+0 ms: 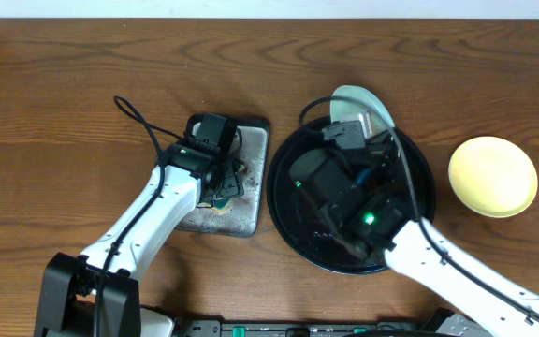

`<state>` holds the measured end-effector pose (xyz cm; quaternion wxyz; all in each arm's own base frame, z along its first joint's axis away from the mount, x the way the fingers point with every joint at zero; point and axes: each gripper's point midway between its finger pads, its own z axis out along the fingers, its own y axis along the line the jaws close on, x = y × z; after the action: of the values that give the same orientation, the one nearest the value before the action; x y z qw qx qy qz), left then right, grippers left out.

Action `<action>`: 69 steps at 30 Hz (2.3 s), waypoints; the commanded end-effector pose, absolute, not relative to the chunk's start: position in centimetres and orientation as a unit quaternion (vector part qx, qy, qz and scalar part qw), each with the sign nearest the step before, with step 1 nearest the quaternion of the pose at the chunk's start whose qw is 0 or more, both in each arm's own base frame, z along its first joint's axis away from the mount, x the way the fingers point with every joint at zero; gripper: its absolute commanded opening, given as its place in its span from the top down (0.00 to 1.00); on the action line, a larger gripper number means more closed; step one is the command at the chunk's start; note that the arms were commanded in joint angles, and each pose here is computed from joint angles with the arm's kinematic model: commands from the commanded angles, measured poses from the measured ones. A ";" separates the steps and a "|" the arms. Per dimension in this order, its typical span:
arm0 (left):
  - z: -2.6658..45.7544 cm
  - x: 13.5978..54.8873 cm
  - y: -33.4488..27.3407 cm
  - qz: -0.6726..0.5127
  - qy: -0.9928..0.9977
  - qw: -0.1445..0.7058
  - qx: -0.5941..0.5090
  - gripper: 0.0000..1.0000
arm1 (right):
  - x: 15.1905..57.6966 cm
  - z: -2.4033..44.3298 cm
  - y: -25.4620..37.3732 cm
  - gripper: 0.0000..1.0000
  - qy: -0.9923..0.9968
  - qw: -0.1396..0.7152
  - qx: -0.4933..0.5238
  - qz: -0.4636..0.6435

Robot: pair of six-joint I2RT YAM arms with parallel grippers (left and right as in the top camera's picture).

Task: Clean dirty plates on tray and stack at the side
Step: 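Lift the pale-green plate with the right gripper and carry it right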

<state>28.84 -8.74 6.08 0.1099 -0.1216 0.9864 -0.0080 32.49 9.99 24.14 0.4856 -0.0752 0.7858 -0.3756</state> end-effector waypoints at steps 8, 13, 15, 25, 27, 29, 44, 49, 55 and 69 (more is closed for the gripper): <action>5.6 28.4 -8.4 -0.001 0.987 0.103 -0.121 0.24 | 34.1 15.8 0.7 0.99 0.911 0.343 0.189 -0.131; 5.6 28.4 -8.4 -0.002 0.987 0.104 -0.121 0.24 | 34.8 14.5 -0.5 0.99 0.937 0.303 0.171 -0.040; 5.6 28.4 -8.4 -0.002 0.987 0.104 -0.121 0.24 | 34.9 14.8 -0.7 0.99 0.939 0.308 0.142 -0.055; 5.7 28.5 -8.4 -0.003 0.987 0.106 -0.121 0.24 | 35.3 20.5 1.6 0.99 0.892 0.399 0.004 -0.210; 5.7 28.6 -8.5 -0.003 0.987 0.107 -0.122 0.24 | 35.2 22.2 2.6 0.99 0.869 0.419 -0.035 -0.262; 5.7 28.6 -8.5 -0.004 0.987 0.108 -0.122 0.24 | 35.2 23.6 4.0 0.99 0.844 0.432 -0.081 -0.306; 5.7 28.6 -8.5 -0.004 0.987 0.108 -0.122 0.24 | 32.6 28.1 10.5 0.99 0.740 0.472 -0.153 -0.453; 5.7 28.6 -8.5 -0.004 0.987 0.108 -0.122 0.24 | 32.6 28.4 10.7 0.99 0.739 0.480 -0.147 -0.449; 5.7 28.6 -8.5 -0.004 0.987 0.108 -0.122 0.24 | 32.7 28.4 10.8 0.99 0.739 0.483 -0.144 -0.446; 5.7 28.6 -8.5 -0.004 0.987 0.108 -0.122 0.24 | 34.7 19.7 6.0 0.99 0.883 0.422 0.027 -0.206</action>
<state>29.04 -8.80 6.12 0.1141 -0.1218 0.9859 -0.0099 33.72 7.23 22.77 0.4366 -0.0941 0.8249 -0.3464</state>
